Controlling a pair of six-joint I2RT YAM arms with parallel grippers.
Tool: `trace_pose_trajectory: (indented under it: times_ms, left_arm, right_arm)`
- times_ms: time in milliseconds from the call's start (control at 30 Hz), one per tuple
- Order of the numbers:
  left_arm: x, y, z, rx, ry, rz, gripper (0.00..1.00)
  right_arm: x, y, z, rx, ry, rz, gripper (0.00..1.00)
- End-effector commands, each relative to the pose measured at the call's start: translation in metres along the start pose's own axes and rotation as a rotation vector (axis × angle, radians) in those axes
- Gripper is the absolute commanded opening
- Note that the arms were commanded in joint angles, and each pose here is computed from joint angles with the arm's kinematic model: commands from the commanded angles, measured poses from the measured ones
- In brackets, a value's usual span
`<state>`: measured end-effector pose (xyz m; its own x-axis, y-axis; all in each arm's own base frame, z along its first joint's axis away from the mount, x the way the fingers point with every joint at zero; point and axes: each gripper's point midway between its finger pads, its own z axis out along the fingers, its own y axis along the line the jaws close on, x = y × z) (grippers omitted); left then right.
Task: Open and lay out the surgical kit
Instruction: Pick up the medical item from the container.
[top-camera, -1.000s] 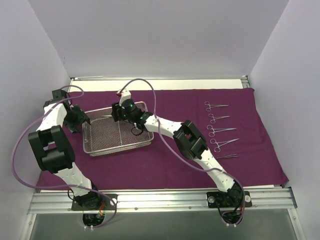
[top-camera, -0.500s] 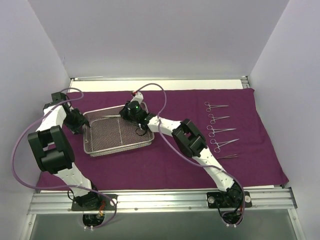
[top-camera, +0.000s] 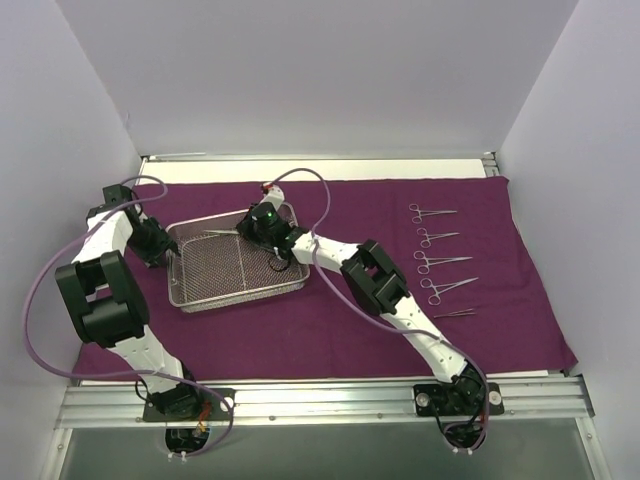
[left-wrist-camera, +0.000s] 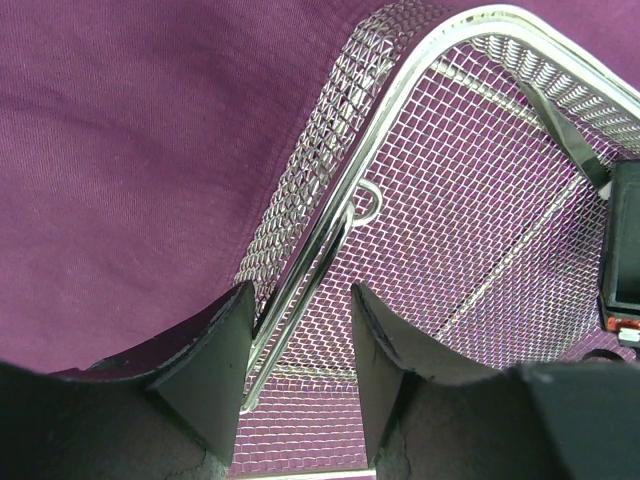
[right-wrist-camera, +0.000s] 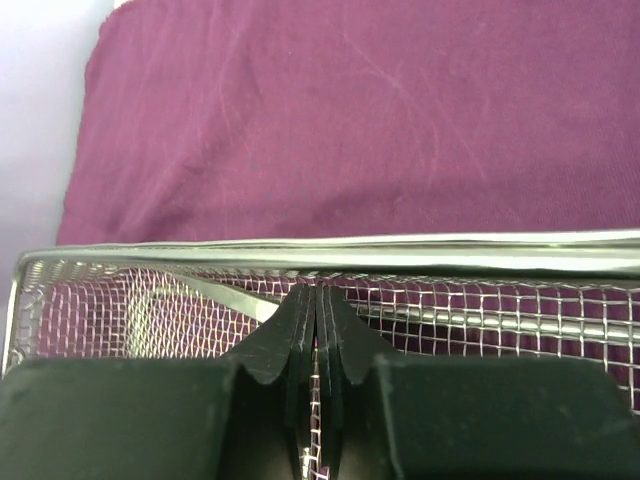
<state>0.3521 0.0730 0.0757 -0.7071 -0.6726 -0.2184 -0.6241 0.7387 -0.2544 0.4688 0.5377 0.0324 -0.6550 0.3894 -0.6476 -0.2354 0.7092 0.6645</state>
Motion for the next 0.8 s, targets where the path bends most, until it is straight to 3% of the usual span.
trace_pose_trajectory:
  times_ms: [0, 267, 500, 567, 600, 700, 767]
  left_arm:
    - [-0.004, -0.011, -0.003, 0.057, -0.01, 0.008, 0.51]
    - [-0.006, -0.009, 0.0, 0.043, -0.006, 0.003, 0.51]
    - [-0.008, -0.01, 0.0, 0.048, -0.005, 0.004, 0.51]
    - [-0.008, -0.01, 0.001, 0.045, -0.002, 0.009, 0.51]
    - [-0.009, -0.01, 0.001, 0.044, -0.003, 0.011, 0.51]
    - [-0.009, -0.01, -0.001, 0.045, -0.006, 0.016, 0.51]
    - [-0.009, -0.011, -0.003, 0.053, -0.01, 0.016, 0.52]
  right_arm:
    - [0.025, 0.0, -0.008, 0.019, 0.12, -0.078, 0.0]
    - [0.04, 0.019, -0.041, -0.087, 0.283, -0.231, 0.0]
    - [0.028, 0.051, -0.073, -0.196, 0.328, -0.32, 0.02]
    - [0.024, 0.055, -0.078, -0.21, 0.329, -0.344, 0.07]
    - [0.015, 0.063, -0.081, -0.232, 0.3, -0.369, 0.19]
    - [0.006, 0.063, -0.081, -0.239, 0.256, -0.431, 0.39]
    - [-0.002, 0.069, -0.077, -0.249, 0.23, -0.47, 0.42]
